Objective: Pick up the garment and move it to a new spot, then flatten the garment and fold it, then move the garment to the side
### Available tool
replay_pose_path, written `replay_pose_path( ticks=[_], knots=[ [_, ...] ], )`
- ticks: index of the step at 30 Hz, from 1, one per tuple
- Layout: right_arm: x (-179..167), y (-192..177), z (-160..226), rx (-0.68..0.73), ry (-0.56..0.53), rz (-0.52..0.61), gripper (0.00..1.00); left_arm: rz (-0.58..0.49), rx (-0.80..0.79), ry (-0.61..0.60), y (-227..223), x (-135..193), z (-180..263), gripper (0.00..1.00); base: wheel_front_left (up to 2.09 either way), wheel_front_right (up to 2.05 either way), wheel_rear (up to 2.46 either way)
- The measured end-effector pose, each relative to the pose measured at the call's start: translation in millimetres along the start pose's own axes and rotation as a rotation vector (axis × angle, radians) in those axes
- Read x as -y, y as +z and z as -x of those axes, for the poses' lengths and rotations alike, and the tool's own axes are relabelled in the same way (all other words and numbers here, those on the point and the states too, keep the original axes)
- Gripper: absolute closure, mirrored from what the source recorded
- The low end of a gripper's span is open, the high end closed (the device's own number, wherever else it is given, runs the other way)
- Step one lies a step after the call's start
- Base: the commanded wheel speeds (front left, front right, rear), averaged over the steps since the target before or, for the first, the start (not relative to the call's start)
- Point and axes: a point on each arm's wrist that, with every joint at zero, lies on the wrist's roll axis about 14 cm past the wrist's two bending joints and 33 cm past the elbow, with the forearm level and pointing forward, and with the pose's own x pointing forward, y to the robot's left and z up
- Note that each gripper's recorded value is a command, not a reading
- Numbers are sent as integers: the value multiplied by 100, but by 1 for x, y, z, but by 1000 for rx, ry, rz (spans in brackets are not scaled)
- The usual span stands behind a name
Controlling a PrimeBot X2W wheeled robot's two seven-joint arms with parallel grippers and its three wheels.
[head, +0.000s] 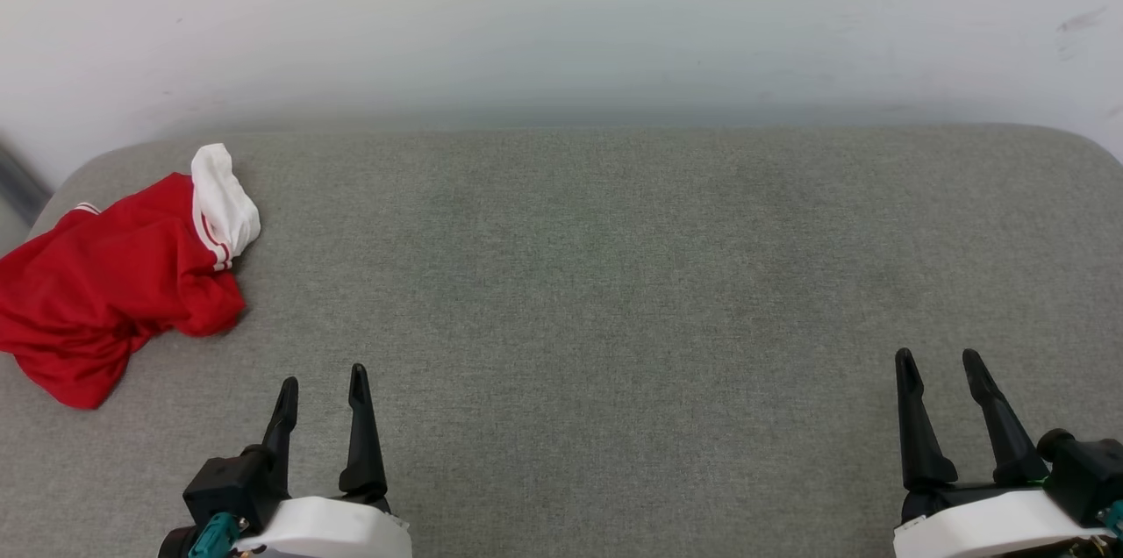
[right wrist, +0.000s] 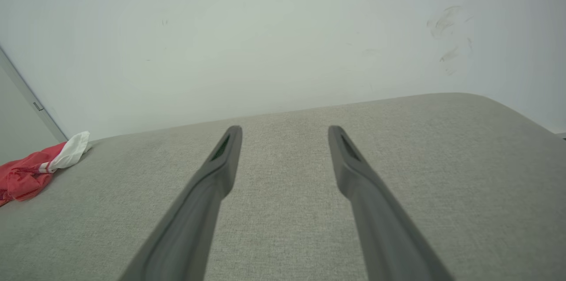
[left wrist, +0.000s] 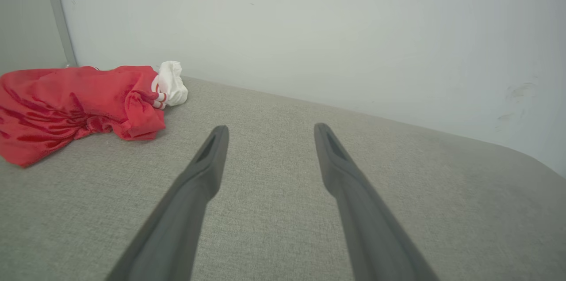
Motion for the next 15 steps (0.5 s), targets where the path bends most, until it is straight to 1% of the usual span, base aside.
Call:
replay_pose_path(
  ticks=[15],
  knots=[
    [-6, -4, 5, -2, 24, 64, 0, -77, 13, -16, -3, 2, 6, 0, 0, 0, 0]
  ],
)
